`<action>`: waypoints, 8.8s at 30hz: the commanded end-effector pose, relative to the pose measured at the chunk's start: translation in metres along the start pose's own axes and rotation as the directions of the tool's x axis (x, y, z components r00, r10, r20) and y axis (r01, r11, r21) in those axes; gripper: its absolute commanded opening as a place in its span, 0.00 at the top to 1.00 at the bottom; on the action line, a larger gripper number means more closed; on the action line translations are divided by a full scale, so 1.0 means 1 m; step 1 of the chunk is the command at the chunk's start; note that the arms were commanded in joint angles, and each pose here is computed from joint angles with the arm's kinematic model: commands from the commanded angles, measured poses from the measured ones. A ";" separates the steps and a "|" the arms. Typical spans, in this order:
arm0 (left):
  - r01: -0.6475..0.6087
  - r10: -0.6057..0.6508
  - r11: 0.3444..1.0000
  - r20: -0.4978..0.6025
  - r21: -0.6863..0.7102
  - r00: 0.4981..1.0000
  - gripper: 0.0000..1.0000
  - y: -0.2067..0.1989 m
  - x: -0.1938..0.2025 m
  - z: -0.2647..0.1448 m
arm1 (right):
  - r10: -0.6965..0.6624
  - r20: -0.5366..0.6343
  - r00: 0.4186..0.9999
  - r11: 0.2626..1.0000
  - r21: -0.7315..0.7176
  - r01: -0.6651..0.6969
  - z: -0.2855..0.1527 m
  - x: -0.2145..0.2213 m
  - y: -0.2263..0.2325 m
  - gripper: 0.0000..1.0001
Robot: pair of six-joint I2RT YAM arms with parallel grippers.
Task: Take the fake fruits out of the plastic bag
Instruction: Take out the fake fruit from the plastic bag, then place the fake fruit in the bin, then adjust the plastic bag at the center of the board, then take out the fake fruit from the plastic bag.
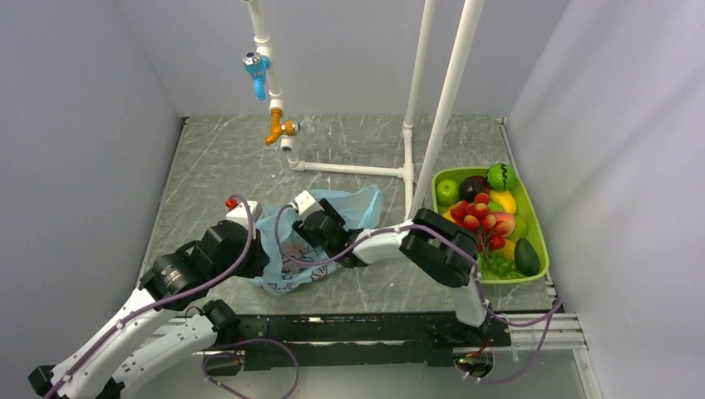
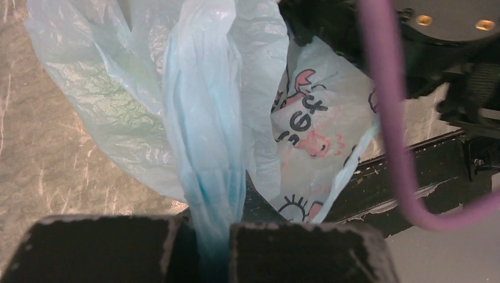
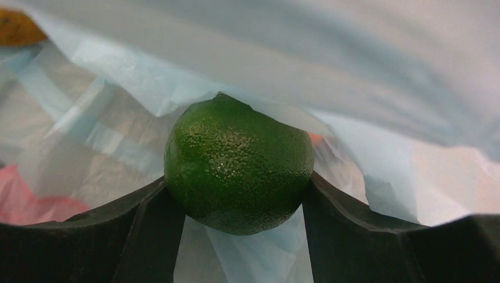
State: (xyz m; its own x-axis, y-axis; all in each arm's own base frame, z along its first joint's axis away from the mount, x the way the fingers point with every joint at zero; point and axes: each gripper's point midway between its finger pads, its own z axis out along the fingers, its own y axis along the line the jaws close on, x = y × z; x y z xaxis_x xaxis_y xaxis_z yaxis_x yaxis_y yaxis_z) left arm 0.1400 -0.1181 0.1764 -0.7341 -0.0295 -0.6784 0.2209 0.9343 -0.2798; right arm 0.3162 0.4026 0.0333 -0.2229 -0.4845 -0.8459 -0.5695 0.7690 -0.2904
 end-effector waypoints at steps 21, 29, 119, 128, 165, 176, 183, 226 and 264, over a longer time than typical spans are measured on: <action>0.019 -0.019 0.998 0.002 -0.054 1.000 1.00 0.005 -0.004 0.004 | 0.480 -0.059 0.876 0.859 -0.174 -0.482 -0.220 -0.043 -0.067 1.00; 0.026 -0.025 0.998 0.017 -0.059 1.000 1.00 0.007 -0.006 0.002 | 0.649 0.071 0.757 0.716 0.277 -0.640 -0.284 0.024 -0.176 1.00; 0.180 -0.189 0.981 0.160 0.066 0.969 1.00 0.000 -0.015 -0.014 | 0.697 -0.349 0.626 0.596 -0.202 -0.777 -0.285 -0.015 -0.063 0.07; 0.115 -0.112 0.993 0.153 -0.009 0.982 1.00 0.013 -0.019 -0.030 | 0.546 -0.068 0.835 0.707 -0.497 -0.503 -0.270 -0.156 0.008 0.12; 0.128 -0.141 0.964 0.039 0.232 0.989 1.00 -0.038 -0.011 -0.032 | 0.366 -0.085 0.927 0.682 -0.653 -0.329 -0.090 -0.037 0.127 0.02; 0.150 -0.148 0.968 -0.027 0.203 0.989 1.00 -0.031 0.009 -0.025 | 0.295 -0.131 0.946 0.796 -0.514 -0.319 -0.055 0.002 0.139 0.07; 0.179 -0.180 0.977 0.002 0.116 0.984 1.00 -0.010 0.012 -0.034 | 0.418 -0.006 0.909 0.879 -0.250 -0.406 -0.060 -0.010 0.069 0.56; 0.515 -0.514 0.832 0.065 -0.204 0.855 1.00 0.049 0.077 0.050 | 0.477 -0.042 0.878 0.780 -0.440 -0.445 -0.122 -0.022 0.099 0.46; 0.475 -0.476 0.867 0.033 -0.150 0.879 1.00 0.038 0.074 0.053 | 0.578 -0.061 0.814 0.697 -0.483 -0.531 -0.054 -0.062 0.119 0.27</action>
State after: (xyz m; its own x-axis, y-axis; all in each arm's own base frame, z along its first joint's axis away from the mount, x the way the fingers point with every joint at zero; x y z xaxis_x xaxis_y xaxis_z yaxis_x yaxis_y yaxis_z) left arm 0.1237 -0.0964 0.0692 -0.7277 -0.4923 -0.4776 -0.2873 0.8511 -0.4395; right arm 0.2122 0.4824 0.0606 -0.5783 -0.0231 -0.8155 -0.6434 0.6275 0.4385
